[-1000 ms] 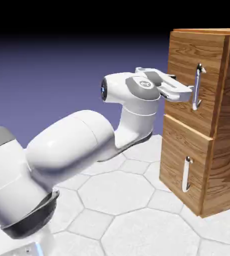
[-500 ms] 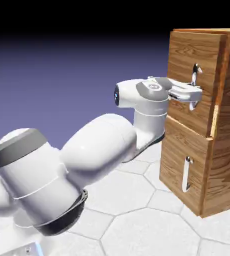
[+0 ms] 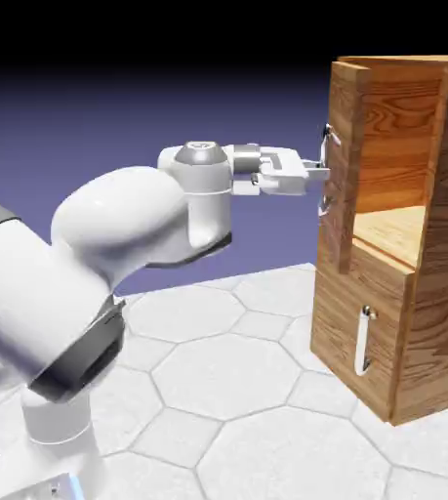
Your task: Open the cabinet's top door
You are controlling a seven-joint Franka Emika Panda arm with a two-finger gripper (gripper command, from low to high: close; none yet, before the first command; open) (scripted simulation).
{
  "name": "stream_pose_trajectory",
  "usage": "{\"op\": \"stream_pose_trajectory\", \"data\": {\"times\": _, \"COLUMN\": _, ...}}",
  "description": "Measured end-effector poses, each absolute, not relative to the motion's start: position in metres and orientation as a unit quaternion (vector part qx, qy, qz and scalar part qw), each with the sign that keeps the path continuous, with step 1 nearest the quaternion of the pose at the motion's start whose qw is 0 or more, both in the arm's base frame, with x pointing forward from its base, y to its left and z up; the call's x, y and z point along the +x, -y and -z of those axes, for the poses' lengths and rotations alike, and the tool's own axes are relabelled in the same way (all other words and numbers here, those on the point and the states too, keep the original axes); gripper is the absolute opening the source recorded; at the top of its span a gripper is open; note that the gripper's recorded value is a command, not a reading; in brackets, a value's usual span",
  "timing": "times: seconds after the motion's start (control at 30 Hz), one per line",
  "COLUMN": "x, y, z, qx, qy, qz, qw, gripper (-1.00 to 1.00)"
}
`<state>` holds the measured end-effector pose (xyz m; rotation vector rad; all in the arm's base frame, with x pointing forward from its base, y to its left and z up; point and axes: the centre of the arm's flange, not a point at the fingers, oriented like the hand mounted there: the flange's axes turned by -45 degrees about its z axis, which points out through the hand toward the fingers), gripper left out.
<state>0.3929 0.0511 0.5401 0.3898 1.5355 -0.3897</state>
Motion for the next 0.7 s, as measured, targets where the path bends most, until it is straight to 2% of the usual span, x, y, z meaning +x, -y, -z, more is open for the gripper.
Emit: {"op": "stream_pose_trajectory", "data": {"times": 0.7, "x": 0.358, "y": -0.207, "z": -0.54, "qx": 0.366, "qy": -0.605, "qz": 0.366, "qw": 0.605, "gripper": -1.0}}
